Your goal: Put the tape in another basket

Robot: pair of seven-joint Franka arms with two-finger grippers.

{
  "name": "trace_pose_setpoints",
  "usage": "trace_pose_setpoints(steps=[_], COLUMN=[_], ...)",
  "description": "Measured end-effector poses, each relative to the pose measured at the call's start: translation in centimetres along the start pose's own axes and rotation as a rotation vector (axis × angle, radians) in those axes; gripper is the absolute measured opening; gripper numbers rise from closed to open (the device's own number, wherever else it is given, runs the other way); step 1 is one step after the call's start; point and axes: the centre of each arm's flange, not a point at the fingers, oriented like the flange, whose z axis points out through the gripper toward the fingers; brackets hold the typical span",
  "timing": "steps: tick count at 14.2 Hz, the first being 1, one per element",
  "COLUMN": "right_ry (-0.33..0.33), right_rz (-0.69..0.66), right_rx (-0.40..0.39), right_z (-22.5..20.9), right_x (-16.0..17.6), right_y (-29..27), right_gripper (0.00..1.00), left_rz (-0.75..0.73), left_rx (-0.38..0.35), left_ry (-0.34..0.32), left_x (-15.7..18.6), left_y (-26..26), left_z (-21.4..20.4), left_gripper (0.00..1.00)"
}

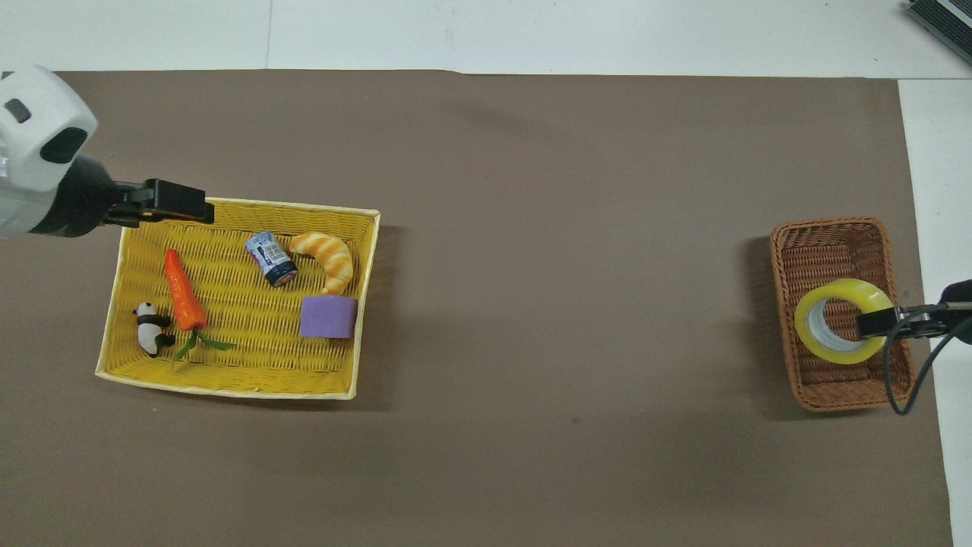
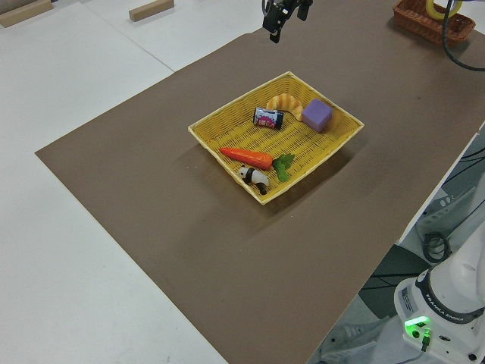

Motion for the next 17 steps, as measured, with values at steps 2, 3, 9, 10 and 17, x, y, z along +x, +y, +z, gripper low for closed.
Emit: trace_pose_setpoints(steps=[2, 3, 9, 10, 17], right_ry=[-0.01, -0.011, -0.047, -0.051, -0.011], right_rz=[0.004, 0.004, 0.015, 0.018, 0.03], right_rx=[0.003, 0.002, 0.009, 0.01, 0.006], right_z=[0.9, 1.1, 3.3, 3.6, 2.6], right_x=[0.0, 0.1, 0.6, 0.6, 1.2], right_y=[1.2, 1.3, 1.9, 2.1, 2.9], right_gripper=[0.55, 0.55, 0.54, 0.54, 1.0], left_rz=[0.046, 0.054, 0.019, 0.016, 0.03], left_rx=[0.083, 0.104, 0.11, 0.11, 0.106], left_ry=[-0.014, -0.013, -0.028, -0.03, -0.05], left_x=[-0.5, -0.6, -0.9, -0.9, -0.9], left_y=[-0.8, -0.5, 0.0, 0.3, 2.3], left_z=[-2.2, -3.3, -4.0, -4.0, -3.6], left_gripper=[1.0, 1.0, 1.0, 1.0, 1.0])
